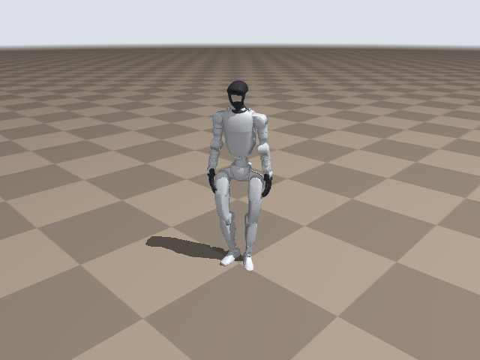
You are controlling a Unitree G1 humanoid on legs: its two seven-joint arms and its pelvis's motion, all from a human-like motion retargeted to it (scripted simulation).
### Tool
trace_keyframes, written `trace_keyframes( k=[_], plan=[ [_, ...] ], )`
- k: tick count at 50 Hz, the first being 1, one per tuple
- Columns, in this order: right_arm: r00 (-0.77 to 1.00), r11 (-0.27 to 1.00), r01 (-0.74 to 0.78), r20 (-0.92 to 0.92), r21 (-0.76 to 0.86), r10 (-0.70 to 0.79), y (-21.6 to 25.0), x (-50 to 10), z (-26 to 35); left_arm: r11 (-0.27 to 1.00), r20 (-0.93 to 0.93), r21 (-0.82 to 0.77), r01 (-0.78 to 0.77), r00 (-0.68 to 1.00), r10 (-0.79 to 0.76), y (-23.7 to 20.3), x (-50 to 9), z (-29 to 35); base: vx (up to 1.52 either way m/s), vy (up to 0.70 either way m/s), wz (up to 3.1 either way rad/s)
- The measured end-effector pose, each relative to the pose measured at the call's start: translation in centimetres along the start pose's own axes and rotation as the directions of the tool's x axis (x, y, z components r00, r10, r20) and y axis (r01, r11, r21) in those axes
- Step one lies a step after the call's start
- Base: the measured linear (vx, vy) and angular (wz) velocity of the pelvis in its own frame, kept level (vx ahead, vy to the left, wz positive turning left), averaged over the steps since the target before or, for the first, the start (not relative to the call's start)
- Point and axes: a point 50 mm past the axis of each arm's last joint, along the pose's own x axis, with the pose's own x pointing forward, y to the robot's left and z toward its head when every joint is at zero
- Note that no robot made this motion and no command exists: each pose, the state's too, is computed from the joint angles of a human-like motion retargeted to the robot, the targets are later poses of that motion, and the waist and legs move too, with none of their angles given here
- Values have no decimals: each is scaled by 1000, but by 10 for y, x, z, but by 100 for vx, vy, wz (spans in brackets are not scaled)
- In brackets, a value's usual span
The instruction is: In place motions
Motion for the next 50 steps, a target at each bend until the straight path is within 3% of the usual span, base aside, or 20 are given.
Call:
trace_keyframes(
  k=[6,17,32,38,50],
  plan=[
    [999,999,30,-14,22,-30,-5,-1,-8,1000,-4,-16,-12,1000,12,3,0,-3,-30,8,-239],
    [981,912,38,-189,408,44,16,-5,-63,999,21,-38,-20,1000,20,5,-1,4,-21,0,-141],
    [944,861,46,-305,506,129,50,-14,-104,997,106,27,66,992,-69,-19,-1,29,-8,-6,-61],
    [965,895,-7,-233,446,123,50,-7,-82,999,112,15,51,992,-52,-14,0,25,0,-10,-141],
    [1000,972,30,-8,235,-29,-1,-1,-14,998,111,33,54,992,-57,-21,0,25,-8,-1,-124]
  ],
)
